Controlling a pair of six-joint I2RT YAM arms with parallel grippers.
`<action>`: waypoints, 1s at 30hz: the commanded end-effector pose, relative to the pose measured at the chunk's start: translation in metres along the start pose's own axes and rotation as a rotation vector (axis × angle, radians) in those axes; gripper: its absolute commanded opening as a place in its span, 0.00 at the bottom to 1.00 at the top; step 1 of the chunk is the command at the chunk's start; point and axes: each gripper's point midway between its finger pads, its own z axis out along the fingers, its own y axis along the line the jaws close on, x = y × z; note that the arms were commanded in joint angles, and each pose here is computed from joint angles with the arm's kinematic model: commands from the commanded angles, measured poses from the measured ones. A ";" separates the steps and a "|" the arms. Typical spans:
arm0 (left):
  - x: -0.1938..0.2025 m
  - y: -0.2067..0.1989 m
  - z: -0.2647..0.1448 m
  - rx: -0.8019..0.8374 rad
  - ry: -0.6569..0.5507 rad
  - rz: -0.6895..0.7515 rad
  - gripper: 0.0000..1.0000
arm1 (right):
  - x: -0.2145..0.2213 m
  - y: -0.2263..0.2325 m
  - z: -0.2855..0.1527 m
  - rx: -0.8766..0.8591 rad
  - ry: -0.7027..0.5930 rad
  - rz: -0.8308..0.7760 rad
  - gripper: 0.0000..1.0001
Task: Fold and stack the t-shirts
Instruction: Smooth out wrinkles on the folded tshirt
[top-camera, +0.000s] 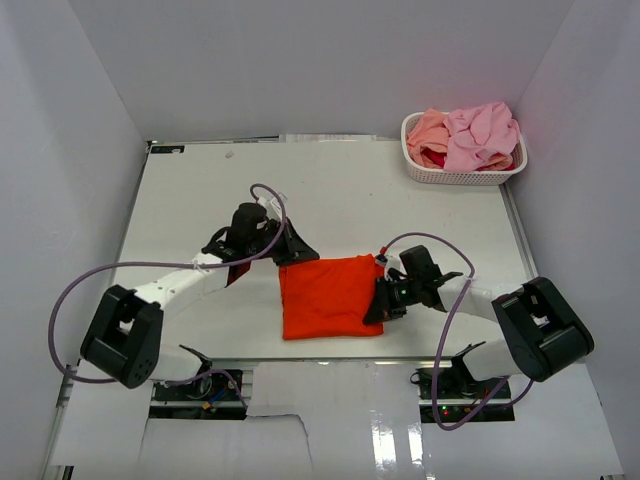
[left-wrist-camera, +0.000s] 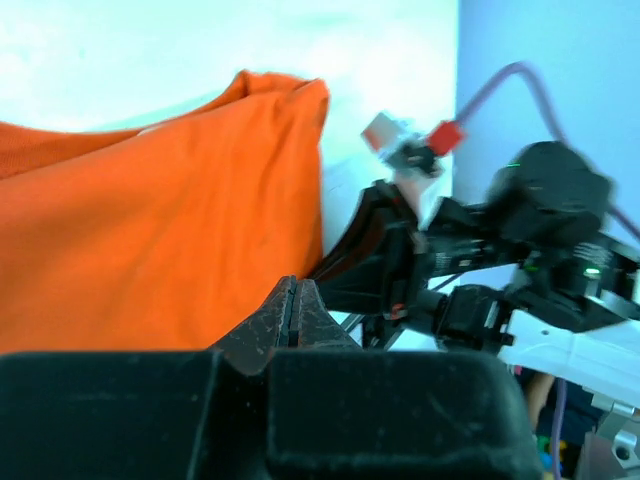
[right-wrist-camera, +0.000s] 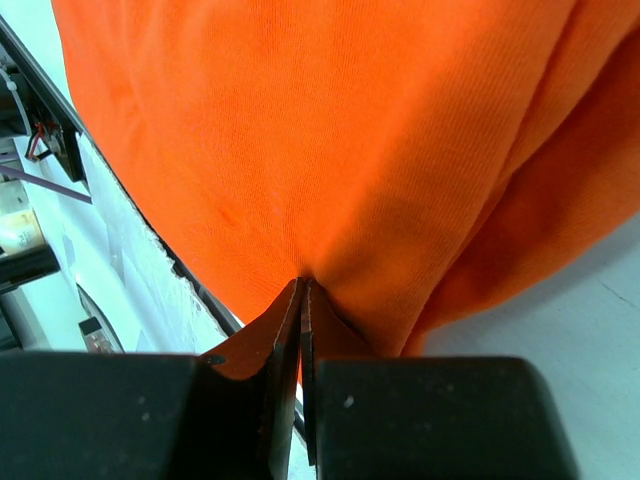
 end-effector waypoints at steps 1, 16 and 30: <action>0.034 0.033 0.016 -0.031 0.130 -0.060 0.00 | 0.000 -0.007 0.002 0.048 0.005 -0.006 0.08; 0.027 0.081 0.055 -0.129 0.137 -0.023 0.00 | -0.003 -0.003 0.006 0.035 0.002 -0.024 0.08; 0.005 0.115 0.033 -0.282 0.021 -0.029 0.00 | 0.005 -0.007 0.008 0.035 0.013 -0.012 0.08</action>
